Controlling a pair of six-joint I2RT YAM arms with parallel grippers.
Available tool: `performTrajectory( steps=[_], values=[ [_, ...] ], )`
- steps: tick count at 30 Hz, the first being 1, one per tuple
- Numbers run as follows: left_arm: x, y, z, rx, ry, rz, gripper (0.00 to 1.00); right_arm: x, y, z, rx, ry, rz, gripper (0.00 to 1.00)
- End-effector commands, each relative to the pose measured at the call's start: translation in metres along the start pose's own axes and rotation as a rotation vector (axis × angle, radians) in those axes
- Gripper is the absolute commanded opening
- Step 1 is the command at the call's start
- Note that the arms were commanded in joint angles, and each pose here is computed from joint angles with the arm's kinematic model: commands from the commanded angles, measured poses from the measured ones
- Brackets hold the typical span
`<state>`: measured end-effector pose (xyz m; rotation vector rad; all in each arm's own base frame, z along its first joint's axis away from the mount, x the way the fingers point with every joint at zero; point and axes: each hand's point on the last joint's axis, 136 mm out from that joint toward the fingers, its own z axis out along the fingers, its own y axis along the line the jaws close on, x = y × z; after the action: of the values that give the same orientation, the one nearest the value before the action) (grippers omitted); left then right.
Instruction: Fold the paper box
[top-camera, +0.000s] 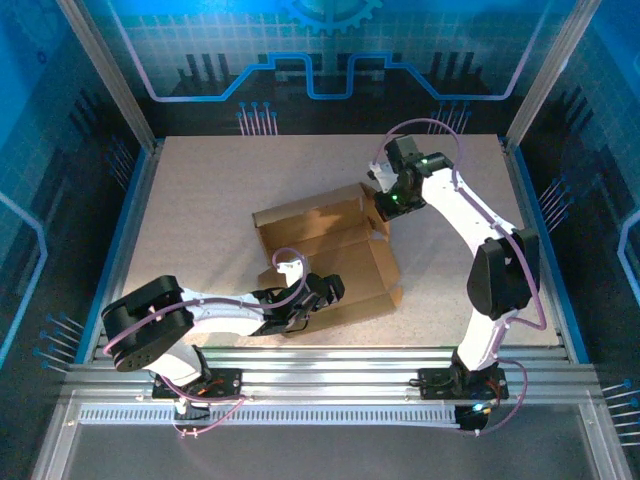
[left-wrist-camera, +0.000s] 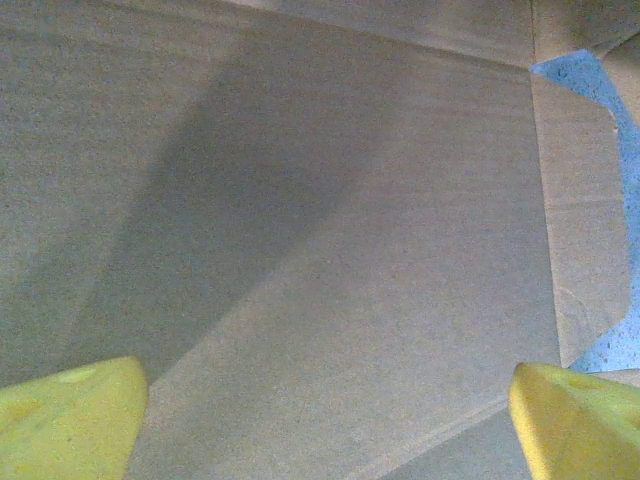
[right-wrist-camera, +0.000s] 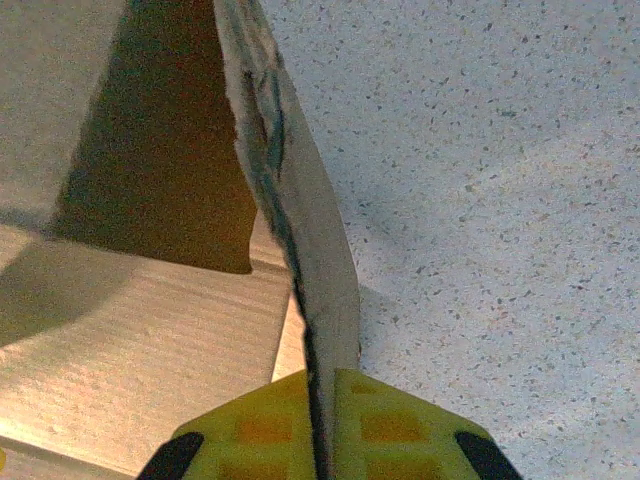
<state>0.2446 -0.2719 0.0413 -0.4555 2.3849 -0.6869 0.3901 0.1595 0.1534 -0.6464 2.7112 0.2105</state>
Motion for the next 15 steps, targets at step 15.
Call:
performTrajectory(
  steps=[15],
  values=[
    [0.034,0.031,0.004,-0.096,0.146,0.016,0.93,0.018,0.045,0.015,-0.157,0.004,0.081,0.05]
  ],
)
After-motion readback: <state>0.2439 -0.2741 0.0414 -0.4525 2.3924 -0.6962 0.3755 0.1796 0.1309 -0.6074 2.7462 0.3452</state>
